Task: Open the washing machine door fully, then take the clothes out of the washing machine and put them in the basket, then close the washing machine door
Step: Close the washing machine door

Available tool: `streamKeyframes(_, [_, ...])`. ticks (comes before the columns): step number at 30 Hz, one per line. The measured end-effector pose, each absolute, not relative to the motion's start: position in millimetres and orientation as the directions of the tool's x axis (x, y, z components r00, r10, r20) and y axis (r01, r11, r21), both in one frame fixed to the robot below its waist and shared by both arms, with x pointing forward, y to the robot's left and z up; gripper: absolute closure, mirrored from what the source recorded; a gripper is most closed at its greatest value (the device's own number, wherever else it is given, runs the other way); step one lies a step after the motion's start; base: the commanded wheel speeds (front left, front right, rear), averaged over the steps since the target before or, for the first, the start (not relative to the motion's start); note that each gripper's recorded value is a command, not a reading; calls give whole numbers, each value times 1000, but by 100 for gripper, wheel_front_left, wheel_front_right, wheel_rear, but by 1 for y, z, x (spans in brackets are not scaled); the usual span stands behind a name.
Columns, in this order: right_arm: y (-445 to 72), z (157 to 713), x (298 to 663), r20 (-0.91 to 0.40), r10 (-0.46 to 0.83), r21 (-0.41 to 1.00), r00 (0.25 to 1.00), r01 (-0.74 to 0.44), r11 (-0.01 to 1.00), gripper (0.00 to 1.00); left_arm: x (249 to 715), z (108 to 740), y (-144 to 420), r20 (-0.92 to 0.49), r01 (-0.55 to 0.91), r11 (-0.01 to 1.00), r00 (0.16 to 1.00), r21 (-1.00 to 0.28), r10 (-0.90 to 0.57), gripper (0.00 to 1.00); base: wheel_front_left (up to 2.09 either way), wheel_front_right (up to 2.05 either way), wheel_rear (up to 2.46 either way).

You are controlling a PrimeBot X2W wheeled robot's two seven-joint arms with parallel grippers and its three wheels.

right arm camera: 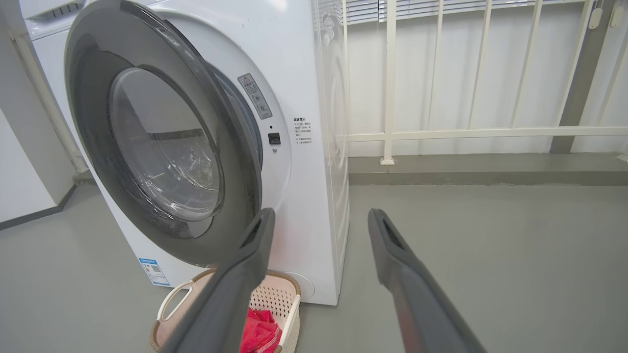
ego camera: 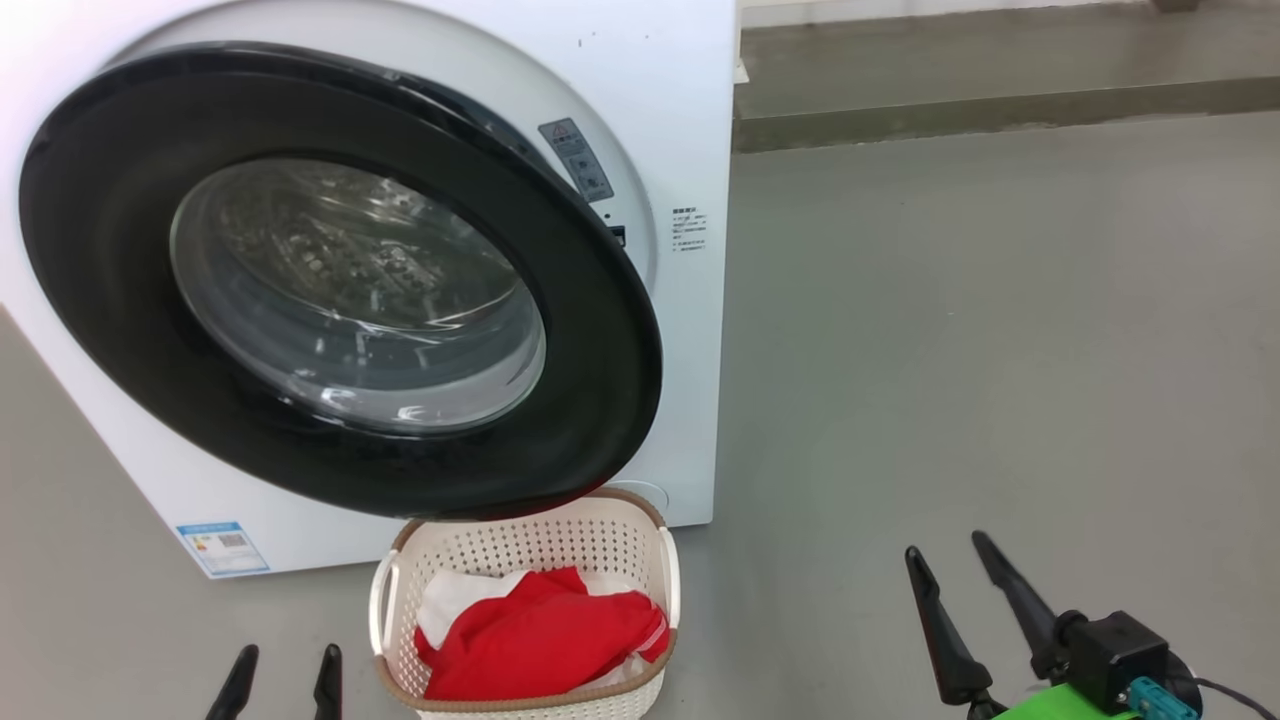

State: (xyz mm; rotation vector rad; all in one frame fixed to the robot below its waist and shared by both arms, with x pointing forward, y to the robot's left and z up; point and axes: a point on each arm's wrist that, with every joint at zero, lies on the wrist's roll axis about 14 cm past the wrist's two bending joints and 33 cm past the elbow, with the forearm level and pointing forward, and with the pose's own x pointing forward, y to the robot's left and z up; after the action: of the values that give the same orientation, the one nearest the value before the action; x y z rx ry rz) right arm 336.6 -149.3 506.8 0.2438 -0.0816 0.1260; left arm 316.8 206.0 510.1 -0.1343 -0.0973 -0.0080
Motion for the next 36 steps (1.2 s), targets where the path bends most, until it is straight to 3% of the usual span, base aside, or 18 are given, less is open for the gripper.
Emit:
streamKeyframes(1, [-147,504,337,86,120,236,989,-137,962,100,316,510,206,96,17,991,995,-133,-4,0,0,0,0])
streamKeyframes(14, [-127,494,381,34,168,312,985,-170,935,100,308,502,223,74,-51,990,995,-132,61,0,0,0,0])
streamKeyframes(24, [-59,505,431,18,349,292,937,-339,894,100,299,500,238,65,-105,985,991,-136,114,0,0,0,0])
streamKeyframes(36, [35,525,474,6,559,244,829,-543,804,100,290,496,258,44,-181,975,981,-126,188,0,0,0,0])
